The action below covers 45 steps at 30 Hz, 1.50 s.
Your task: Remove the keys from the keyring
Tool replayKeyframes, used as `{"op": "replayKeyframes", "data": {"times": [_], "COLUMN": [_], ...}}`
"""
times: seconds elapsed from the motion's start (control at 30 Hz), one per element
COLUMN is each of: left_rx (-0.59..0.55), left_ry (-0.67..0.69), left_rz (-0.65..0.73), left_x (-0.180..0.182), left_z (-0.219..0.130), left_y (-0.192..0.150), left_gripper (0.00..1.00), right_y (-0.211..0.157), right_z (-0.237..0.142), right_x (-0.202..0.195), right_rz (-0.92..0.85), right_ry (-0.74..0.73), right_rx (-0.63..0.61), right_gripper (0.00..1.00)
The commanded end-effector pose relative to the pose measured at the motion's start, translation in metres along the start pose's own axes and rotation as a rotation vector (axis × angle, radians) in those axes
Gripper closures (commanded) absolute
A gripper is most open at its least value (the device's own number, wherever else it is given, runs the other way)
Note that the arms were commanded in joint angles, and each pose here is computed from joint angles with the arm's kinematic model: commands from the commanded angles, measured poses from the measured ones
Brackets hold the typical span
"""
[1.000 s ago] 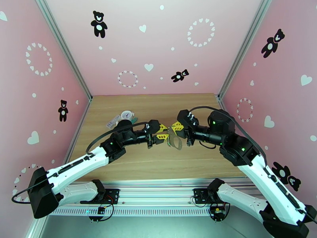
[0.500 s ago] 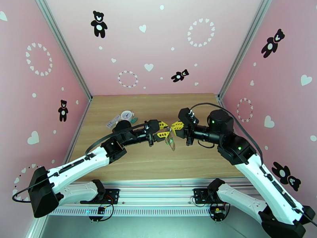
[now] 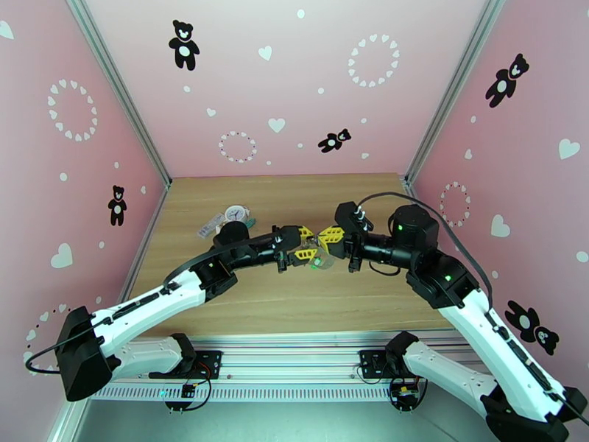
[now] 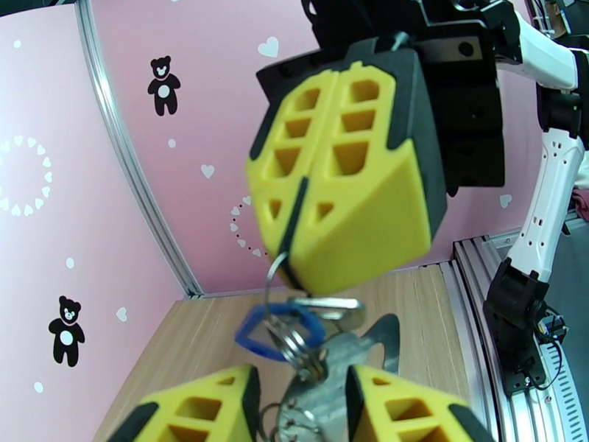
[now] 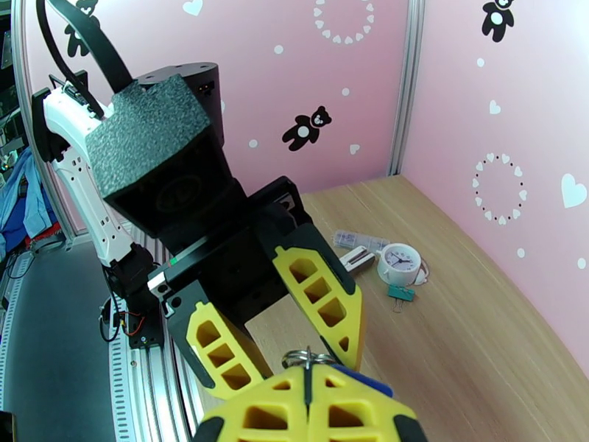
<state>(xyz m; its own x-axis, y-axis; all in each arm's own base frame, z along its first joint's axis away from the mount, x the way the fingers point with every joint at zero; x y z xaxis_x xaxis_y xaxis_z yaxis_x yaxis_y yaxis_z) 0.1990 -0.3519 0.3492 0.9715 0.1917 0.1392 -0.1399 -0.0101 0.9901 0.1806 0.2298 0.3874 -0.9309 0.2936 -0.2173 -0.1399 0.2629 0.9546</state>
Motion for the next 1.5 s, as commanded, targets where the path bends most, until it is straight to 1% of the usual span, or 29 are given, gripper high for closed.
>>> {"op": "replayKeyframes", "data": {"times": [0.0, 0.3, 0.37, 0.53, 0.63, 0.8, 0.93, 1.07, 1.2, 1.37, 1.47], "left_rx": [-0.011, -0.009, -0.015, -0.031, -0.034, -0.041, -0.050, -0.058, -0.117, -0.137, -0.173], "left_ry": [-0.048, -0.045, -0.044, -0.041, -0.040, -0.044, -0.052, -0.062, -0.042, -0.052, -0.063], "left_rz": [0.016, -0.010, -0.015, -0.026, -0.030, -0.038, -0.049, -0.073, -0.105, -0.193, -0.228], "left_x": [-0.005, -0.003, -0.003, -0.003, -0.002, -0.003, -0.004, -0.006, -0.004, -0.003, -0.005], "left_z": [0.006, 0.010, 0.010, 0.009, 0.010, 0.009, 0.008, 0.008, 0.002, 0.003, 0.000], "left_y": [0.009, 0.003, 0.005, 0.010, 0.012, 0.013, 0.015, 0.016, 0.024, 0.030, 0.032], "left_gripper": [0.62, 0.71, 0.76, 0.79, 0.84, 0.85, 0.88, 0.92, 0.95, 0.98, 0.99], "right_y": [0.010, 0.011, 0.010, 0.008, 0.005, 0.002, 0.004, 0.005, 0.008, 0.010, 0.010], "right_z": [-0.004, -0.006, -0.006, -0.005, -0.005, -0.005, -0.007, -0.008, -0.011, -0.014, -0.015], "right_x": [0.002, 0.001, 0.001, 0.006, 0.005, 0.005, 0.005, 0.007, 0.007, 0.009, 0.009], "right_rz": [-0.028, -0.038, -0.035, -0.043, -0.045, -0.054, -0.071, -0.082, -0.099, -0.107, -0.113], "right_ry": [0.006, -0.007, -0.002, 0.020, 0.012, 0.012, 0.008, 0.013, 0.003, 0.002, -0.002], "right_rx": [-0.048, -0.047, -0.045, -0.052, -0.033, -0.023, -0.028, -0.031, -0.038, -0.042, -0.045], "right_gripper": [1.00, 1.00, 1.00, 1.00, 1.00, 1.00, 1.00, 1.00, 1.00, 1.00, 1.00]}}
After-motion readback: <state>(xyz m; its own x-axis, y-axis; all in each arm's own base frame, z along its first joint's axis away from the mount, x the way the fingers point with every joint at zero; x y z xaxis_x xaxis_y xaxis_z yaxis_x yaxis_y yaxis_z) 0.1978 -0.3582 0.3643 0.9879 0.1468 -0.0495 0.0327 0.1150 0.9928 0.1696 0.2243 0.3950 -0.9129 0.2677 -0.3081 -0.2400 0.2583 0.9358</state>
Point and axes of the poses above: each hand's point on the last joint's axis, 136 mm out from that joint toward the fingers, its own z axis out along the fingers, its own x axis along the line the jaws close on, y = z × x, the point moved 1 cm from there along -z, back along the fingers, and after that the axes turned 10 degrees about -z, right-handed, at the moved point
